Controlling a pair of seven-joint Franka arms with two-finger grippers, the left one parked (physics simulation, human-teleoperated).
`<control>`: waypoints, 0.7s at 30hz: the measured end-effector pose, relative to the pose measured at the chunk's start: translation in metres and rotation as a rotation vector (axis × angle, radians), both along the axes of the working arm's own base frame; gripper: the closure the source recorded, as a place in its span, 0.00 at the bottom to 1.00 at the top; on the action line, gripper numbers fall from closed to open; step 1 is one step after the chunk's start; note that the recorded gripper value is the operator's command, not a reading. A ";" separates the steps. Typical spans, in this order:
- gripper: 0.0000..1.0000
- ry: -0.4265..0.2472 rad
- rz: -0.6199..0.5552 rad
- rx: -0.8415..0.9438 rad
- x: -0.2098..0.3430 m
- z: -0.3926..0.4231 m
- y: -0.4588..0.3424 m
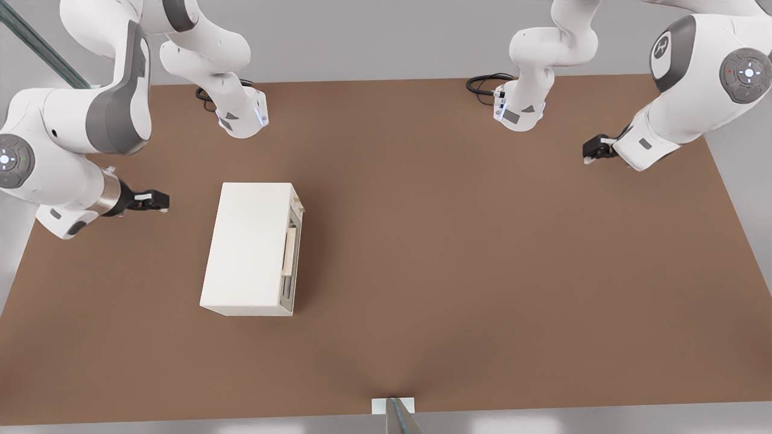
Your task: Keep left arm still and open the oven door with right arm
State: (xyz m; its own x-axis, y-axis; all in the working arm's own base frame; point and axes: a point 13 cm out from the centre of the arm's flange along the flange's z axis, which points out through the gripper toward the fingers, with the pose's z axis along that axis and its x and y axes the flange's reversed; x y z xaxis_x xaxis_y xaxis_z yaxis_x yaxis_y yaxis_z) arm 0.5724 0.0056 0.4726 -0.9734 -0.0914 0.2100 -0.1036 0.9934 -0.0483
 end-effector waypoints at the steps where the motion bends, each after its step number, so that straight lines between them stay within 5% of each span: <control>1: 0.00 -0.015 0.004 0.000 0.004 0.001 0.000; 3: 0.00 -0.024 0.011 0.000 0.009 -0.005 -0.001; 4: 0.67 0.003 0.019 -0.002 0.011 -0.023 0.002; 5: 0.79 0.036 0.038 -0.013 0.019 -0.047 0.015; 10: 0.79 0.199 0.279 -0.422 0.023 -0.167 0.136; 14: 0.79 0.166 0.318 -0.707 0.016 -0.175 0.163; 21: 0.79 0.040 0.240 -0.933 0.014 -0.165 0.202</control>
